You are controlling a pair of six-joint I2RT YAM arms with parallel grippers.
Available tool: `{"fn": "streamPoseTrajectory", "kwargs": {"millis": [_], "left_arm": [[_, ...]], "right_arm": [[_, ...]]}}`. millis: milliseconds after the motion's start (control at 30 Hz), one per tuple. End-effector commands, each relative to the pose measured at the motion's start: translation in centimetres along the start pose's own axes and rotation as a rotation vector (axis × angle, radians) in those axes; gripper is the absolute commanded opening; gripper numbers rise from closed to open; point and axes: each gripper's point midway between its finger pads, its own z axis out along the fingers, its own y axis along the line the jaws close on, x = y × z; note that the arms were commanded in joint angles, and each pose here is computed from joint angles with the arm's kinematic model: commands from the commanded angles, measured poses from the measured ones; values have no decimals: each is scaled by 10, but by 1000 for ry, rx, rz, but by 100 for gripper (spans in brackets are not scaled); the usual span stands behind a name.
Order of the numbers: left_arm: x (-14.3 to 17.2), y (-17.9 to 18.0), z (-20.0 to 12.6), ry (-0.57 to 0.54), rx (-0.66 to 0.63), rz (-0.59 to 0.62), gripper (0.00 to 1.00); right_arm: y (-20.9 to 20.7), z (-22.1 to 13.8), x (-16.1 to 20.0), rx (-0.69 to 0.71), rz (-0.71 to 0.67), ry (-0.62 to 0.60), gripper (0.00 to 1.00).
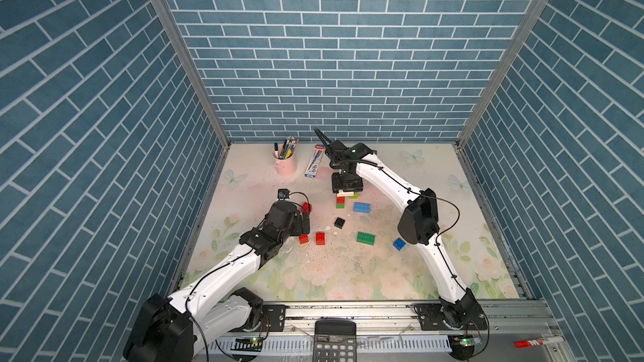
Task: Assemble the letter r with lego
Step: Assemble the lego brick with the lego brick.
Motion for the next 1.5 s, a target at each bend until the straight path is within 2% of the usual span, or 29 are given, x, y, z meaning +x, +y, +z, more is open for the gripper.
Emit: {"fn": "streamPoseTrajectory", "kwargs": {"millis": [0, 400, 733, 1467], "left_arm": [[2, 4, 2, 5, -17, 4, 100], [3, 6, 2, 3, -21, 0, 100], [2, 8, 0, -4, -28, -2, 99], [-1, 7, -4, -18, -19, -12, 100]], "right_arm": [[-7, 20, 13, 63, 19, 49, 14], [-16, 25, 16, 147, 0, 9, 13], [-13, 30, 24, 120, 8, -2, 13], [-7, 14, 24, 87, 10, -42, 13]]}}
